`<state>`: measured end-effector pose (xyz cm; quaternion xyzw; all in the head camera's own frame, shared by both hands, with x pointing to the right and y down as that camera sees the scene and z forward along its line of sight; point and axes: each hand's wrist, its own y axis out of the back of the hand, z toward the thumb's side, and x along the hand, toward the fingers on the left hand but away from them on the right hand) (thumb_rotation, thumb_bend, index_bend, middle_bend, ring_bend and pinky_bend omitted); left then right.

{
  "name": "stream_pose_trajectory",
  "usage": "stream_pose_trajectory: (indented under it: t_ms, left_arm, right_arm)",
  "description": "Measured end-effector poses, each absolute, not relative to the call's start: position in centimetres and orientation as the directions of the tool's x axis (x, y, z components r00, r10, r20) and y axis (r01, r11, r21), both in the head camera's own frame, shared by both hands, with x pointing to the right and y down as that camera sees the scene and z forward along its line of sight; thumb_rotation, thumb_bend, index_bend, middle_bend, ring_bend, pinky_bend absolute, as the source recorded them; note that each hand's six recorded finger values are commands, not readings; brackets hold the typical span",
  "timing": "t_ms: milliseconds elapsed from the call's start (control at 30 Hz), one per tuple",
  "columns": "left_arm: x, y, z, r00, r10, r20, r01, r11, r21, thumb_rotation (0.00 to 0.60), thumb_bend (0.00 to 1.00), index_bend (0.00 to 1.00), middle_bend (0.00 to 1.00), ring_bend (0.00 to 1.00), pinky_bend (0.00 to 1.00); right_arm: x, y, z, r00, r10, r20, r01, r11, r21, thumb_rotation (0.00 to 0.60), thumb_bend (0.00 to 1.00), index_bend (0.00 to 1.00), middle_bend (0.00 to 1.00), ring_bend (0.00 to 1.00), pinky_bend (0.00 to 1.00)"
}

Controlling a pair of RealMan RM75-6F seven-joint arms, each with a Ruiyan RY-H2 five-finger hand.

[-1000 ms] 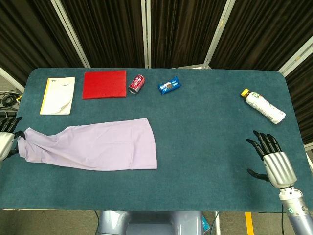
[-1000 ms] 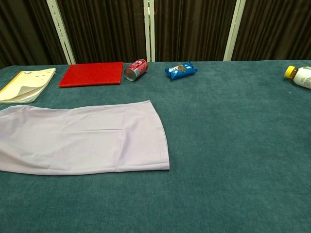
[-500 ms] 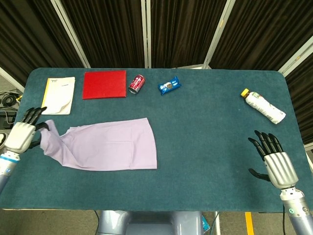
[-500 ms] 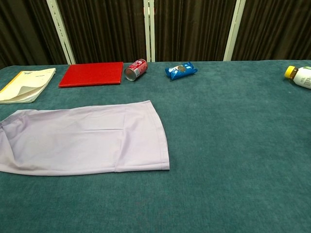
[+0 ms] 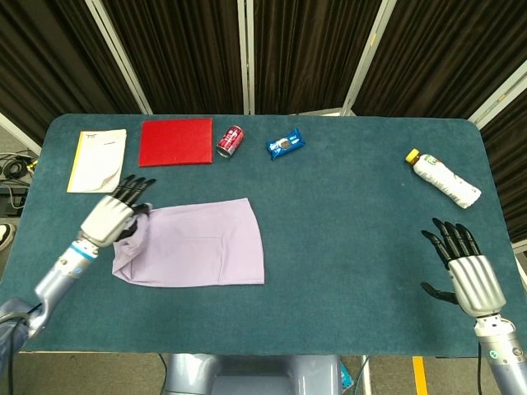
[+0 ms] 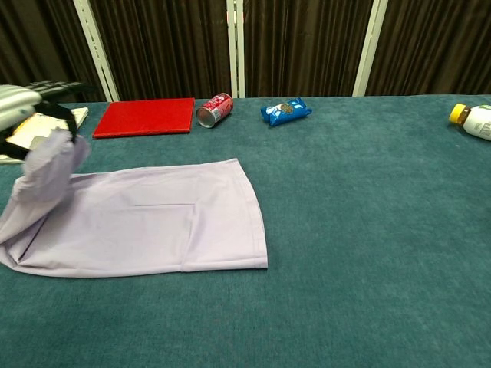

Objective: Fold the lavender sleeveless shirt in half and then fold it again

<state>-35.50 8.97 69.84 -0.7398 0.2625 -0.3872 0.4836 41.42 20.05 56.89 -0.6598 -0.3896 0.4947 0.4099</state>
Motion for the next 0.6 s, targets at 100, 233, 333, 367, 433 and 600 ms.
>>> stream_pose_trajectory:
  t_ms: [100,233,333,367,433,600]
  left_arm:
    - [-32.8,8.7,70.2,0.603,-0.734,0.313,0.008,-0.387,-0.922,0.6,0.61,0.76,0.0,0.0,0.0]
    - [-29.2,8.7,70.8,0.65,-0.69,0.318,0.048,-0.38,-0.924,0.6,0.61,0.76,0.0,0.0,0.0]
    - [-27.2,8.9,71.4,0.668,-0.666,0.331,0.073,-0.384,-0.921,0.6,0.61,0.75,0.0,0.0,0.0]
    - [-26.6,8.9,71.5,0.672,-0.66,0.335,0.081,-0.385,-0.919,0.6,0.61,0.75,0.0,0.0,0.0]
    - [-25.3,9.0,71.9,0.681,-0.646,0.344,0.095,-0.388,-0.917,0.6,0.61,0.75,0.0,0.0,0.0]
    - [-22.7,9.0,72.5,0.694,-0.627,0.353,0.107,-0.395,-0.912,0.6,0.61,0.75,0.0,0.0,0.0]
  right_arm:
    - [41.5,20.0,56.9,0.204,0.92,-0.335,0.113,-0.362,-0.925,0.6,0.0,0.16,0.0,0.0,0.0]
    - [41.6,20.0,56.9,0.204,0.92,-0.336,0.114,-0.363,-0.925,0.6,0.0,0.16,0.0,0.0,0.0]
    - [41.6,20.0,57.0,0.204,0.919,-0.338,0.114,-0.365,-0.924,0.6,0.0,0.16,0.0,0.0,0.0]
    - [41.6,20.0,57.0,0.203,0.919,-0.338,0.114,-0.365,-0.924,0.6,0.0,0.16,0.0,0.0,0.0]
    - [41.7,19.9,57.0,0.201,0.919,-0.339,0.114,-0.366,-0.924,0.6,0.0,0.16,0.0,0.0,0.0]
    - [41.8,19.9,57.1,0.197,0.92,-0.34,0.115,-0.366,-0.924,0.6,0.0,0.16,0.0,0.0,0.0]
